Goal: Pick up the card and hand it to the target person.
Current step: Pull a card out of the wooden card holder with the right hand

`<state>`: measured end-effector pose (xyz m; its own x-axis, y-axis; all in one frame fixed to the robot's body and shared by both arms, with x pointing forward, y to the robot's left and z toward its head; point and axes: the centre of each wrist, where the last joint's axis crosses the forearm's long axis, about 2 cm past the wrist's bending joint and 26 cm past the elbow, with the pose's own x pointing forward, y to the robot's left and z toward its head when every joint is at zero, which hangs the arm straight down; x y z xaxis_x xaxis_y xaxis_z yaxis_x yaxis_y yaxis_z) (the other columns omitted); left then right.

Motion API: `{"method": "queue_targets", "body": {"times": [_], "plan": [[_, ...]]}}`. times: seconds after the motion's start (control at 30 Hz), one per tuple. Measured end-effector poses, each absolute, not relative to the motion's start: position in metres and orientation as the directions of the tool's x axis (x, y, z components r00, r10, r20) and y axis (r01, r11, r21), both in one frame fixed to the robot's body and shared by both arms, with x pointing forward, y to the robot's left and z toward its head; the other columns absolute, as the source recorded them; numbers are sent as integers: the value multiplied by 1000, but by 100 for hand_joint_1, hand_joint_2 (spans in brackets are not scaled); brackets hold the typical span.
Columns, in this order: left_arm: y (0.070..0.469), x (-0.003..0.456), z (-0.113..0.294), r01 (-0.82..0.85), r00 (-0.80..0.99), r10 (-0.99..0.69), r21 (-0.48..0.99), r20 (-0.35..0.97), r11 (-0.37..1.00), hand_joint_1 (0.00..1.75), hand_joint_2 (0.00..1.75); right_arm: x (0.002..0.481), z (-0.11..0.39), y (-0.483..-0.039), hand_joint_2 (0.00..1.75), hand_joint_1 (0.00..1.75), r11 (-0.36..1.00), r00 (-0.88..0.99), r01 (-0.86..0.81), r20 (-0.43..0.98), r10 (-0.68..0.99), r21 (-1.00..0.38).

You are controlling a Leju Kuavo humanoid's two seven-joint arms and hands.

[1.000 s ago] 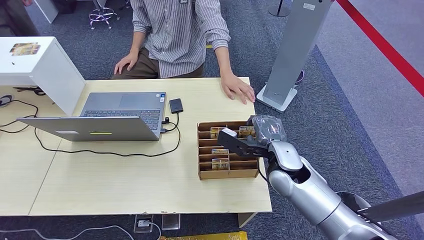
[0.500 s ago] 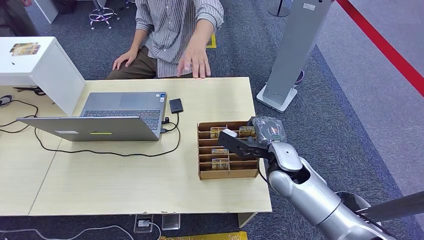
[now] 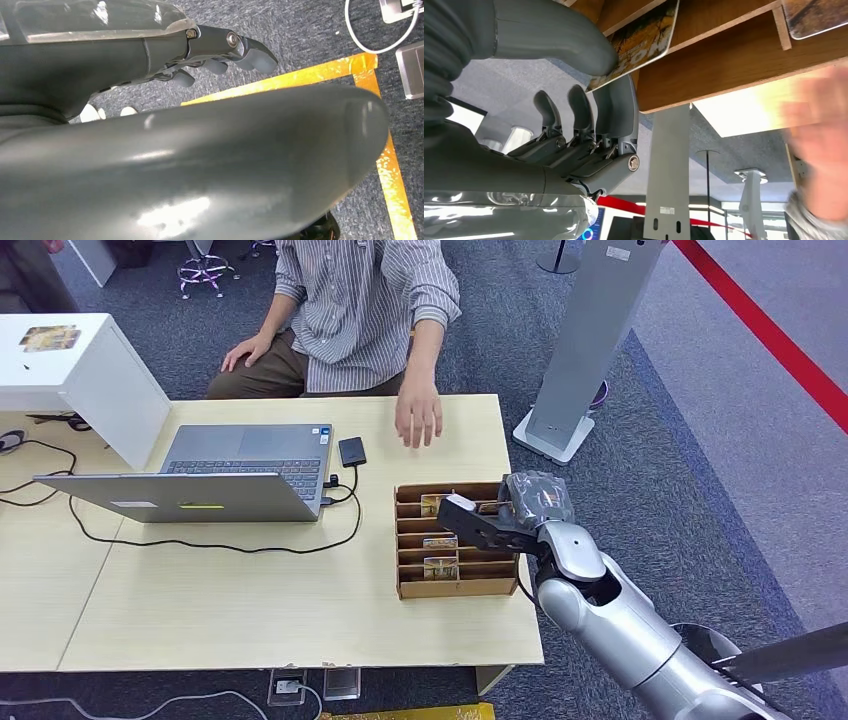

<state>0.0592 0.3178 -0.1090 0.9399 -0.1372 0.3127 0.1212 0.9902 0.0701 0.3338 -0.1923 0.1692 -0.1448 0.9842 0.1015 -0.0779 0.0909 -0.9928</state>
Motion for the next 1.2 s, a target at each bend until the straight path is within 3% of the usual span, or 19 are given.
{"method": "queue_targets", "body": {"times": [0.13,0.7,0.87,1.2], "plan": [[318,59,-109,121,940,-137,70,313,990,0,0,334,170,-191,175,175,97,-145,-76,107,984,-992],[318,59,-109,121,939,-136,69,315,990,0,0,332,174,-190,175,175,128,-126,-87,139,982,-988],[318,59,-109,119,942,-135,70,306,990,0,0,331,195,-192,175,175,192,-96,-96,201,975,-977],[319,59,-109,99,947,-116,71,301,993,0,0,317,259,-202,175,175,320,-156,60,308,939,-946]]}}
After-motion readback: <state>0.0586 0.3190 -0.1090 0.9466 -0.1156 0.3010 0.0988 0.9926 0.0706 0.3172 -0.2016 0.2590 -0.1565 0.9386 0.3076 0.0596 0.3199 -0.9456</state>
